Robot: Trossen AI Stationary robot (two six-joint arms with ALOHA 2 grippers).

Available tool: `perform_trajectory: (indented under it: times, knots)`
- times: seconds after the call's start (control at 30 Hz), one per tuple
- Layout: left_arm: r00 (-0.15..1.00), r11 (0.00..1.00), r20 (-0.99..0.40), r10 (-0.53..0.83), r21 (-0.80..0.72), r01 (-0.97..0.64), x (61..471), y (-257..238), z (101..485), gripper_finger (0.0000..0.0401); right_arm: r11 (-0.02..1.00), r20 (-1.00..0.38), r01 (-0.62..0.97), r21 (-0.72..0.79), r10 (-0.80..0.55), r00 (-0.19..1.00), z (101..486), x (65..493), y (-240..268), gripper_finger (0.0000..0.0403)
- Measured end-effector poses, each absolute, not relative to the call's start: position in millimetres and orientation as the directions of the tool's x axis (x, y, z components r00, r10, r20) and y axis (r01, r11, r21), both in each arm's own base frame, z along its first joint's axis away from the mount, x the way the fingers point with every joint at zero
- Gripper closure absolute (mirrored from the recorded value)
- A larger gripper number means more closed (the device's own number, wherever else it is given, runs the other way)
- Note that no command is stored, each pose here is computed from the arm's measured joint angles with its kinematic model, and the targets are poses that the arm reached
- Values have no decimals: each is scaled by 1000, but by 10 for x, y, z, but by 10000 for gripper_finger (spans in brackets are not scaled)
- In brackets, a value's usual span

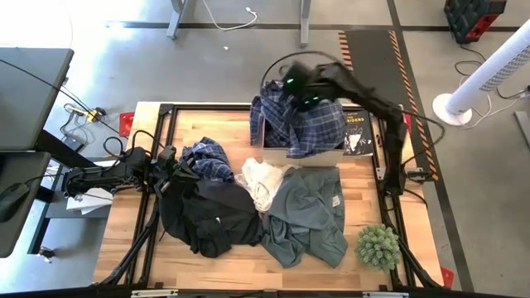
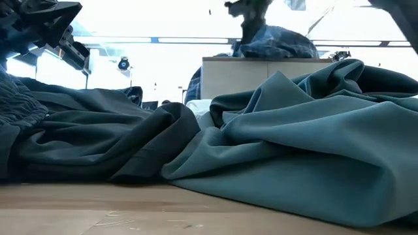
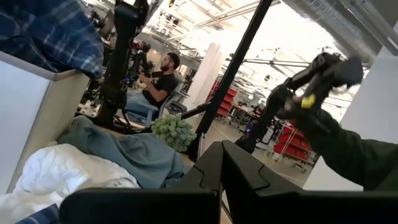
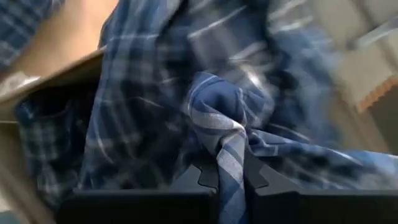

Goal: Sort clothes
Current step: Put the right blue patterned sleeve into the laundry organizer

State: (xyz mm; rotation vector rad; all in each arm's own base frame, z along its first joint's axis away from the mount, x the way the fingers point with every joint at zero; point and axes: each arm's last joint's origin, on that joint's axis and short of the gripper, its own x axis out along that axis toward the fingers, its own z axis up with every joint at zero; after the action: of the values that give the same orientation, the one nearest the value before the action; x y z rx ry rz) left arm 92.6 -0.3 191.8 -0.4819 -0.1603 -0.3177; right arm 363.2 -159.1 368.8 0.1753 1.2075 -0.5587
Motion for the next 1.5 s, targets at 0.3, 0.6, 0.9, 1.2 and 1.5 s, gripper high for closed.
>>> perform_trajectory:
  times: [0.3,0.6,0.9,1.2,1.5]
  knots:
    - [936,835,224,-272,-429,346,925,-7,1917,398,940,-990,326,-99,-126,63,2482,4199,-1930,397]
    - [937,837,224,-269,-427,342,926,-6,1916,398,935,-991,346,-83,-115,71,2628,4087,-1961,390]
    - [941,841,228,-248,-431,326,926,0,1919,398,885,-906,462,-52,-236,352,3857,3516,-1628,263]
    - [955,853,231,-187,-444,274,931,18,1919,398,780,-845,618,-102,-396,361,4367,3031,-1393,215]
    - [960,855,224,-170,-451,257,934,23,1911,398,821,-943,555,-134,-277,182,3405,3279,-1754,238]
